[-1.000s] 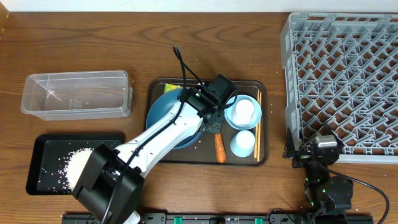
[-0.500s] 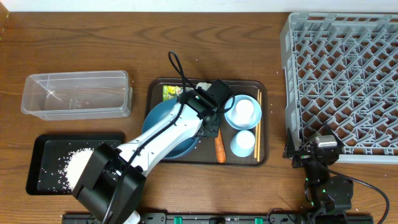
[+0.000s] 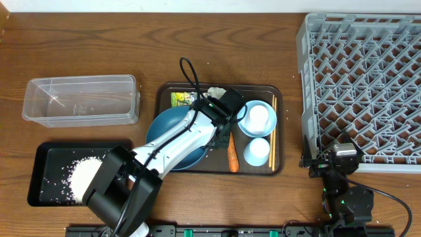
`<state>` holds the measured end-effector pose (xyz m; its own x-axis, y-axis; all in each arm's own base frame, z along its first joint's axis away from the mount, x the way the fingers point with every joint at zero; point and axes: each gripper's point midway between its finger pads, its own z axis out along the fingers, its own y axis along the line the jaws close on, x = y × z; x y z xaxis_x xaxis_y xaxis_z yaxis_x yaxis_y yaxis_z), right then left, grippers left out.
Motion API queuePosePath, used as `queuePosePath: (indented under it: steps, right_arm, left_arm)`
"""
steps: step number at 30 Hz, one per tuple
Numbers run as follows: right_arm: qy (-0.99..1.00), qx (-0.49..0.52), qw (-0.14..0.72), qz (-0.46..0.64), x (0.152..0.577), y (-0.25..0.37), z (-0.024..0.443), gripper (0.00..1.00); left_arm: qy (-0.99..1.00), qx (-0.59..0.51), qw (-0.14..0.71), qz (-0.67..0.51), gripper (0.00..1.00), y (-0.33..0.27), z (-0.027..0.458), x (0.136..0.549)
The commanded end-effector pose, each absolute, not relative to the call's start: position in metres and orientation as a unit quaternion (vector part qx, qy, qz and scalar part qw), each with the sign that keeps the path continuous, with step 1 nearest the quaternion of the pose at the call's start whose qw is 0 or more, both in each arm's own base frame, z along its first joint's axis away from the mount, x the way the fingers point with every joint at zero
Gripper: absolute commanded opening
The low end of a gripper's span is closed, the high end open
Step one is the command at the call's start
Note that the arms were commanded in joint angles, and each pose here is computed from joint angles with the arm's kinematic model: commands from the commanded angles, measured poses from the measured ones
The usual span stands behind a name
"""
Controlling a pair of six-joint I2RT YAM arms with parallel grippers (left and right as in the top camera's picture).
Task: Sort waste into correct bins and load items into the dishwasher rack
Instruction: 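Release the bowl with the left gripper and lift away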
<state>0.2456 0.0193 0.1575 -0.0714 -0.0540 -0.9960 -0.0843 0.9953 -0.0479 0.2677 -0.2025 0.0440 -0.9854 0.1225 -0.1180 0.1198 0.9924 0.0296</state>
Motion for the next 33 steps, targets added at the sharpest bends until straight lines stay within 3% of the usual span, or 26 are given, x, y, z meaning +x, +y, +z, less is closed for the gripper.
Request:
queuePosePath:
  steps: [1,14,20,25,33]
  right_arm:
    - [0.732,-0.047,0.68,0.003,0.246,0.017,0.157,0.99]
    - [0.732,-0.047,0.68,0.003,0.246,0.017,0.157,0.99]
    - [0.732,-0.048,0.68,0.003,0.246,0.017,0.157,0.99]
    - [0.732,-0.048,0.68,0.003,0.246,0.017,0.157,0.99]
    - [0.732,-0.047,0.68,0.003,0.246,0.017,0.156,0.99]
  left_arm:
    - [0.997,0.054,0.057,0.018,0.13,-0.2,0.039,0.267]
    - [0.997,0.054,0.056,0.019,0.17,-0.199,0.04,0.266]
    - [0.996,0.053,0.076,0.004,0.17,-0.199,0.072,0.266]
    - [0.992,0.05,0.116,-0.029,0.36,-0.2,0.106,0.266]
    - [0.987,0.051,0.137,-0.067,0.54,-0.204,0.132,0.261]
